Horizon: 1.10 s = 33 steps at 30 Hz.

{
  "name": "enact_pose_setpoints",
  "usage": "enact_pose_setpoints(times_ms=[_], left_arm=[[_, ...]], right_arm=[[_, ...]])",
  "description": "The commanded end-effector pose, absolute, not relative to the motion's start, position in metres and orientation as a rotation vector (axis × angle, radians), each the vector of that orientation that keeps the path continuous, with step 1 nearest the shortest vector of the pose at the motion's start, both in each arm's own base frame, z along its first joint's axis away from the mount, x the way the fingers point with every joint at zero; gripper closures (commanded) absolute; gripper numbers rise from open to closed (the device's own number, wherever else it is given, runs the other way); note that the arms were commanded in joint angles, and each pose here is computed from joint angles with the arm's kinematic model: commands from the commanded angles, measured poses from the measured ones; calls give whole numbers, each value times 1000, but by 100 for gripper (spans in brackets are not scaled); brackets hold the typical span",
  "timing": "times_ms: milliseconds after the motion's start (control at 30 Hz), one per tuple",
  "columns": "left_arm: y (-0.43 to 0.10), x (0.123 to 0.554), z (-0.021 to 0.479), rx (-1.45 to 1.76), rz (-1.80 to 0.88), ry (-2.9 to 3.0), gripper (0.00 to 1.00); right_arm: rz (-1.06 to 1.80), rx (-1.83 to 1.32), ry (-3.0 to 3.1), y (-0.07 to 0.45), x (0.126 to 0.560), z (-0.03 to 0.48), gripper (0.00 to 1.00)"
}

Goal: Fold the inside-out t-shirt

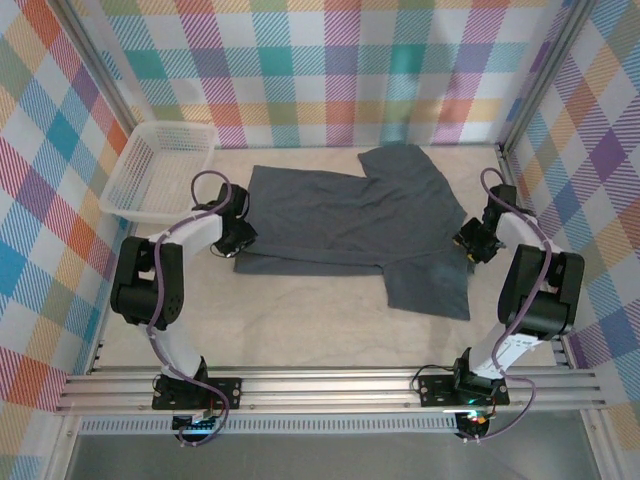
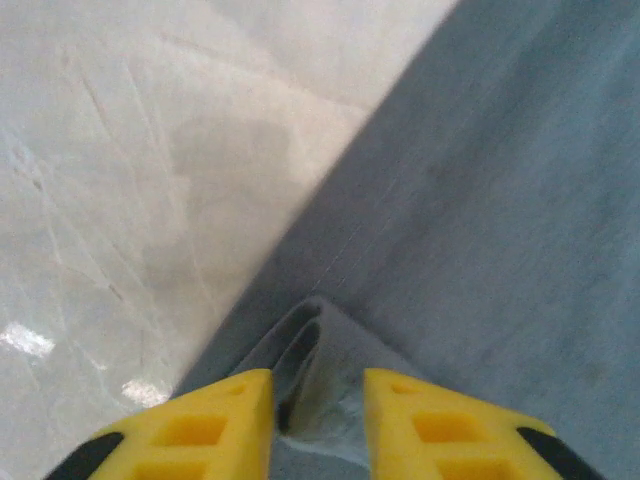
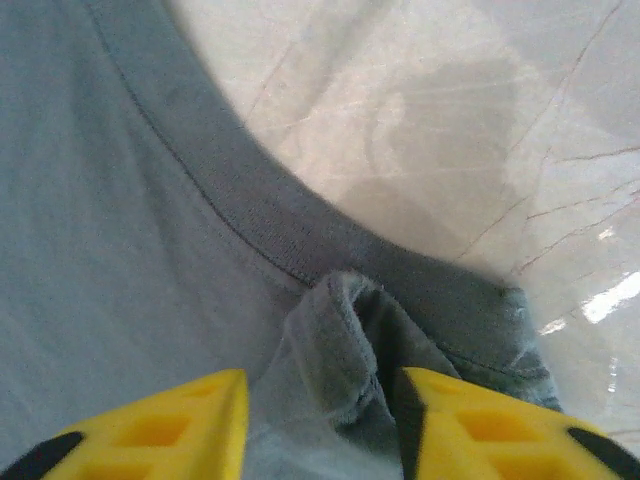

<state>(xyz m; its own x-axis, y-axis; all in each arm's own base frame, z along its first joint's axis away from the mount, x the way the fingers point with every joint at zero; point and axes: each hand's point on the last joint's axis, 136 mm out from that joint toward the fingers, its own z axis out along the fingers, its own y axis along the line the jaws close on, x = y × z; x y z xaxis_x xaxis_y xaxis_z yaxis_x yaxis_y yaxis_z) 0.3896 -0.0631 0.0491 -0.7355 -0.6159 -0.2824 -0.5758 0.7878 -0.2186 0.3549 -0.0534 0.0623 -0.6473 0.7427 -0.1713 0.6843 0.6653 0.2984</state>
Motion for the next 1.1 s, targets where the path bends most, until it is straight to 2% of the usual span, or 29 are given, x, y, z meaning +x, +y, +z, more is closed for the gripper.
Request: enact_pose_setpoints(times_ms=[0, 100, 267, 367, 500, 567, 600, 667, 700, 900, 967, 1067], left_arm=[[-52, 391, 99, -866, -162, 2556, 56], [-66, 382, 128, -790, -320, 2519, 52], [-104, 354, 148, -628, -579, 2504, 48], [-109, 337, 153, -547, -579, 2492, 44], [-105, 326, 146, -527, -548, 2490, 37], [-104, 324, 142, -527, -535, 2500, 35], [-104, 324, 141, -532, -529, 2505, 35], [-103, 324, 139, -543, -523, 2509, 35], [-104, 324, 138, -545, -523, 2512, 35], [-107, 329, 133, -553, -524, 2516, 34], [-109, 332, 130, -563, -522, 2521, 32], [-113, 337, 129, -597, -543, 2511, 20]], right_arm=[[187, 1236, 2530, -61, 318, 89, 46], [190, 1316, 2443, -56, 277, 87, 40], [192, 1434, 2590, -34, 213, 42, 41], [205, 1422, 2654, -28, 203, 25, 41], [299, 1326, 2725, -18, 217, 13, 49], [385, 1285, 2771, -8, 225, 9, 62], [433, 1273, 2792, -2, 229, 10, 77], [518, 1232, 2797, 12, 236, 21, 96], [573, 1191, 2792, 23, 241, 31, 100], [964, 1134, 2702, 97, 281, 99, 100], [1029, 1173, 2604, 105, 313, 114, 100], [947, 1211, 2495, 92, 377, 132, 100]])
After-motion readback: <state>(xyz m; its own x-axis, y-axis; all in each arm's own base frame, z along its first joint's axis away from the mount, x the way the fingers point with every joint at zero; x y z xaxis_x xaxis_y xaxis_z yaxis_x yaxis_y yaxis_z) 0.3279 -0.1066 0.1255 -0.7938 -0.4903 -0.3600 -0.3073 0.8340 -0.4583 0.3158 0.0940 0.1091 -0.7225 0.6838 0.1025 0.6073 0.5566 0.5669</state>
